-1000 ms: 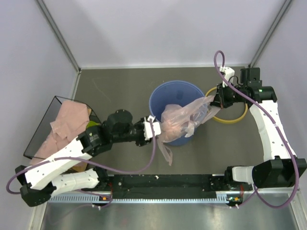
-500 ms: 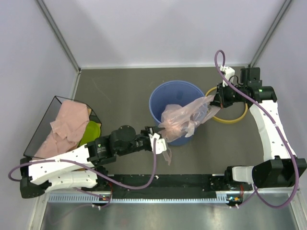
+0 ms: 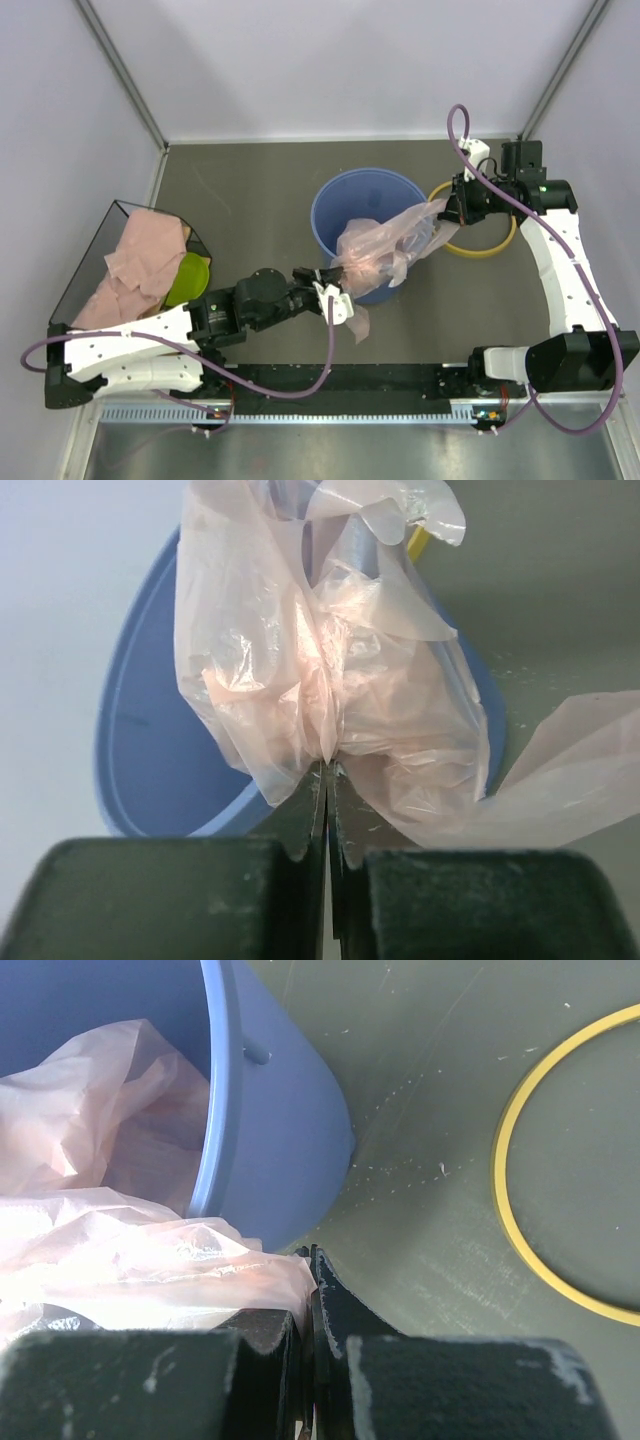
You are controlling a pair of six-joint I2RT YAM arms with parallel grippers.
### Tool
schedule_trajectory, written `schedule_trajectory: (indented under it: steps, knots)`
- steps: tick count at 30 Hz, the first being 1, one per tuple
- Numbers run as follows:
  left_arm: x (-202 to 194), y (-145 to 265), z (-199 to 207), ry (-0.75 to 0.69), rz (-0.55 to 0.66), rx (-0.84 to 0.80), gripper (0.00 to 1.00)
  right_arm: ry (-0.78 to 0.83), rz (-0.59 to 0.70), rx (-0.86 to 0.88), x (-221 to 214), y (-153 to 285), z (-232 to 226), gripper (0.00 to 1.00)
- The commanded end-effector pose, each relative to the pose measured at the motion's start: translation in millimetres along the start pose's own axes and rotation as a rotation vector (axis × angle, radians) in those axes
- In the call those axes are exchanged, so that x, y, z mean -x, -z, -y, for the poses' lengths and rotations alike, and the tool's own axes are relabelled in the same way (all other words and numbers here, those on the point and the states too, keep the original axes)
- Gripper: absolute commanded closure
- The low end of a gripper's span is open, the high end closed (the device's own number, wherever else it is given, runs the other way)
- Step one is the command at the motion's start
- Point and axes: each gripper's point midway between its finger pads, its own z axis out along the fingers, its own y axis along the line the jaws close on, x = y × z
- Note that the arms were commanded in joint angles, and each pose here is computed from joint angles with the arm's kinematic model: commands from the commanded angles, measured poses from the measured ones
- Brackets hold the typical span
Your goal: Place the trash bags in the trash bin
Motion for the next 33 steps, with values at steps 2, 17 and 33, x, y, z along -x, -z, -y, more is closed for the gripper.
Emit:
schedule_trajectory:
  steps: [2,17,33]
  knots:
    - [19,15,-39,0.003,0.001,0.118,1.0,0.038,0.061,-0.008,16,9,0,1.0]
    - [-30,24,-132,0.358,-0.118,0.191,1.0,0.049,0.102,-0.064,41,4,17,1.0]
    - [50,45,-108,0.568,0.11,-0.269,0.35,0.035,0.13,-0.029,54,6,9,1.0]
